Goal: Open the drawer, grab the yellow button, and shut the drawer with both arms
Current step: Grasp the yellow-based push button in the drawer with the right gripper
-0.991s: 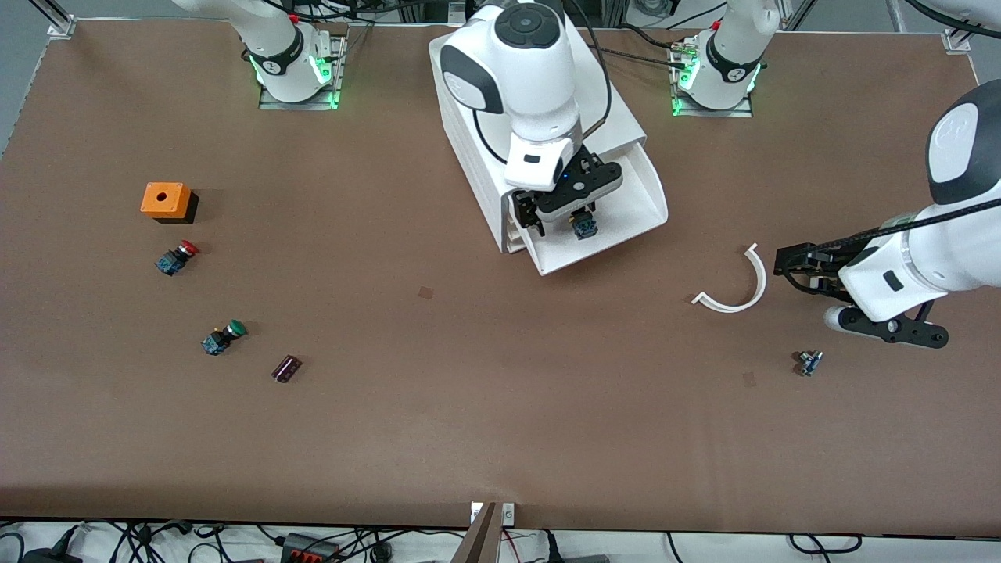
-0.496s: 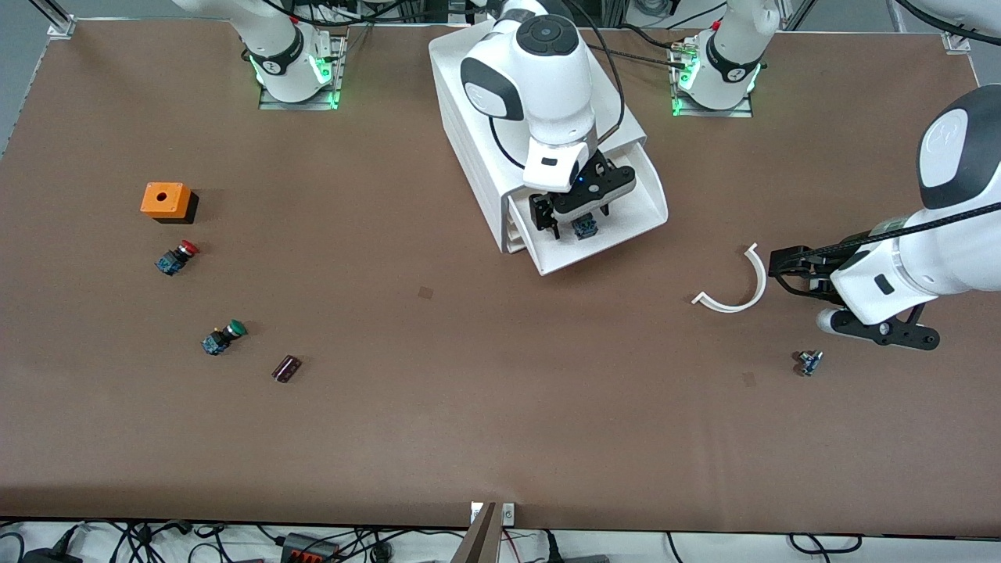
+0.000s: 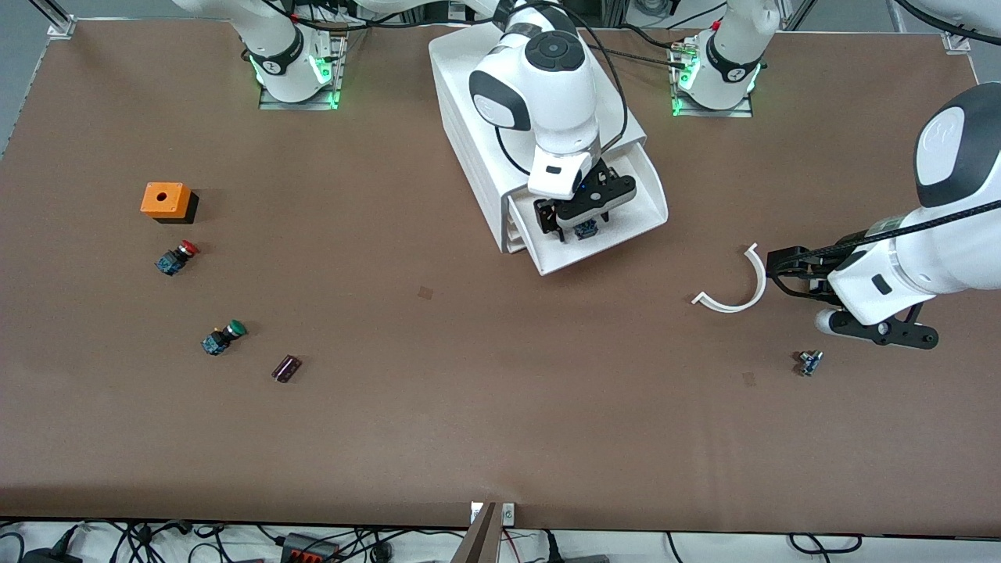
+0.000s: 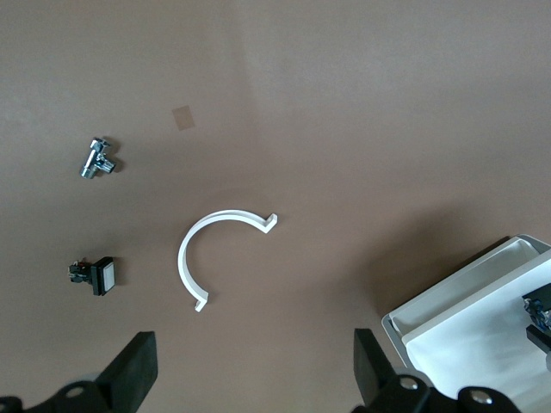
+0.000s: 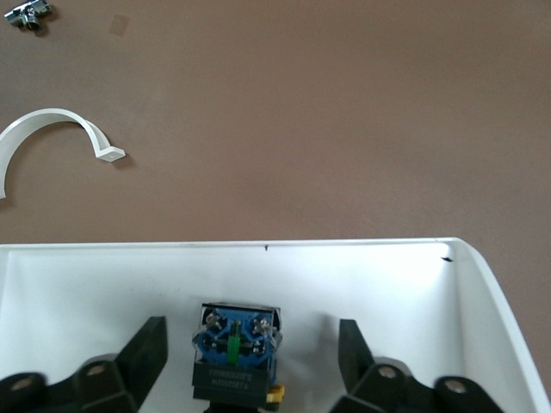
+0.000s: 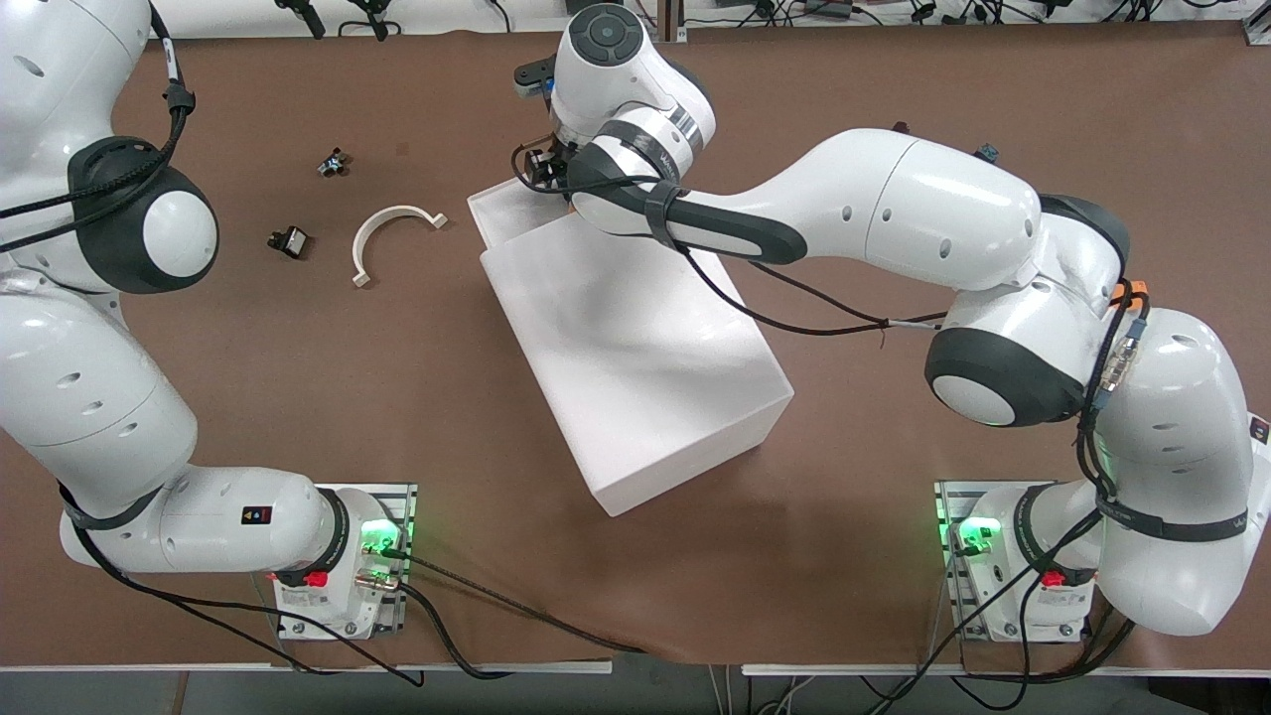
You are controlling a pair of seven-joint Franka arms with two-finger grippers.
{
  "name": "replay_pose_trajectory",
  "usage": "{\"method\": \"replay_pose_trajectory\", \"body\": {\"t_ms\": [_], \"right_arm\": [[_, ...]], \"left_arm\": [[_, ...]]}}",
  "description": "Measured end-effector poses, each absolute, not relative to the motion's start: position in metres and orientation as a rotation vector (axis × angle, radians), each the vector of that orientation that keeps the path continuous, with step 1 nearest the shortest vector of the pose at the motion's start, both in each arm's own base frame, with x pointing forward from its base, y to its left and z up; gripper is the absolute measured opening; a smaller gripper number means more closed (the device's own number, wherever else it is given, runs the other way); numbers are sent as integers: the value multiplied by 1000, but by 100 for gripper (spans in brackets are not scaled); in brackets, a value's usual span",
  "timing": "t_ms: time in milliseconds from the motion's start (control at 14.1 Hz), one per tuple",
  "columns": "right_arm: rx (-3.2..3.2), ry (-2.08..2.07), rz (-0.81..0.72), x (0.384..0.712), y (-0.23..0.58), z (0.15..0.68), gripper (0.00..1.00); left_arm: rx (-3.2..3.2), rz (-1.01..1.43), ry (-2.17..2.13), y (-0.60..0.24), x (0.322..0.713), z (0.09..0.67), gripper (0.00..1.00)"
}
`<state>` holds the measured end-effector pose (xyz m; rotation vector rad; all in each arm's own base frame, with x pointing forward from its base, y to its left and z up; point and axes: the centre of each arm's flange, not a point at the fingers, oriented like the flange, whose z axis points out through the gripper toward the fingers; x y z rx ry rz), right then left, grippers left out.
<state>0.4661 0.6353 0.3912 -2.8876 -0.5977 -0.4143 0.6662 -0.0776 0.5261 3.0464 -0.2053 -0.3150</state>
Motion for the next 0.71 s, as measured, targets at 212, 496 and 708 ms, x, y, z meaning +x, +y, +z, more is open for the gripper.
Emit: {"method": "replay_pose_trajectory", "body": {"t_ms": [212,496,708], "right_arm": [[-2887,-597,-415,466,636,391,81],[-2886,-588,-411,461,639,391,71],[-2884,-586,-408,455,644,391,66]], "left_arm": [[3050,-315,-178,-78,666,526,100],[3050,-315,-173,-79,666,526,100],[3050,-316,-176,-83,666,526,100]]}}
